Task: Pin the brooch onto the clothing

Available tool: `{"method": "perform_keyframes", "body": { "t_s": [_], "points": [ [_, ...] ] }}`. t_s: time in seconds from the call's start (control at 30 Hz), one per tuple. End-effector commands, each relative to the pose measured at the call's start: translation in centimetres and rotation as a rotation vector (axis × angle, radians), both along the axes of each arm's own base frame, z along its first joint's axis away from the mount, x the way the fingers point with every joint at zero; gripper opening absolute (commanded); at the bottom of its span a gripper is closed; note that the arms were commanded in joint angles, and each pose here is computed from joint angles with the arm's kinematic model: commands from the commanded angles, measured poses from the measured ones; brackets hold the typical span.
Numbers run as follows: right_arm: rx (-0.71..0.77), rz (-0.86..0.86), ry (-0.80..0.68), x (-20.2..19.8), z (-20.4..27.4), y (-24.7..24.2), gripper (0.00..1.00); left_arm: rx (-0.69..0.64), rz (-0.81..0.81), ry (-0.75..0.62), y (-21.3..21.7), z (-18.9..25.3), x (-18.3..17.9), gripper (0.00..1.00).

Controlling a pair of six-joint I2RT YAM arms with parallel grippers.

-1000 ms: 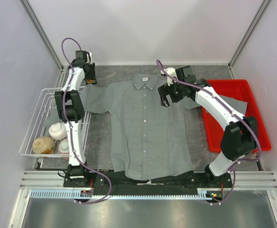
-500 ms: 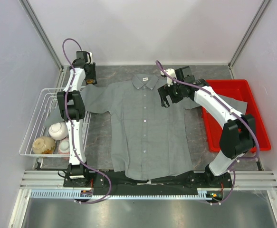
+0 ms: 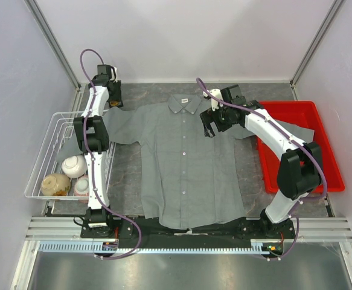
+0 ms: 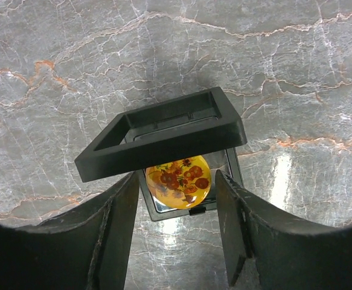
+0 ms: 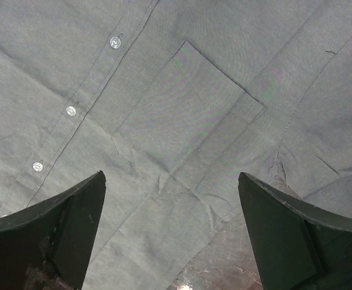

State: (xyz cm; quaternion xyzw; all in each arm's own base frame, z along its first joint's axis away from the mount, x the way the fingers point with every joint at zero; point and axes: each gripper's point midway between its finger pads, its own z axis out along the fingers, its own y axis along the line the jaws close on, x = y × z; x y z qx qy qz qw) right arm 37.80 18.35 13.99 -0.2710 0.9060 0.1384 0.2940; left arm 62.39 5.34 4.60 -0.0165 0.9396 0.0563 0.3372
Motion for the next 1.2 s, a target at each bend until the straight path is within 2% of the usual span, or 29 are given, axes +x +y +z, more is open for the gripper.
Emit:
{"method": "perform_keyframes", "body": {
  "t_s": [0.0, 0.33, 0.4, 0.43, 0.53, 0.7, 1.17],
  "points": [
    [0.010, -0.016, -0.049, 1.5, 1.5, 0.1, 0.98, 0.029, -0.005, 0.019, 0.8, 0.2, 0.0, 0.61],
    [-0.002, -0.022, -0.053, 1.9, 1.6, -0.1, 0.98, -0.011, -0.064, 0.038, -0.2, -0.2, -0.1, 0.56],
    [-0.005, -0.023, -0.055, 2.0, 1.6, -0.2, 0.98, -0.021, -0.086, 0.040, -0.5, -0.3, -0.1, 0.48],
    [-0.005, -0.024, -0.053, 2.0, 1.6, -0.2, 0.98, -0.020, -0.091, 0.044, -0.6, -0.4, -0.2, 0.38],
    [-0.004, -0.026, -0.049, 2.0, 1.4, -0.2, 0.97, -0.035, -0.113, 0.043, -1.0, -0.3, -0.2, 0.29],
    [-0.002, -0.021, -0.045, 2.2, 1.3, 0.0, 0.97, -0.012, -0.197, 0.033, -2.2, -0.1, -0.1, 0.27],
    [-0.005, -0.023, -0.043, 1.9, 1.2, -0.3, 0.96, -0.073, -0.359, 0.037, -6.6, 0.1, -0.9, 0.08]
  ]
}}
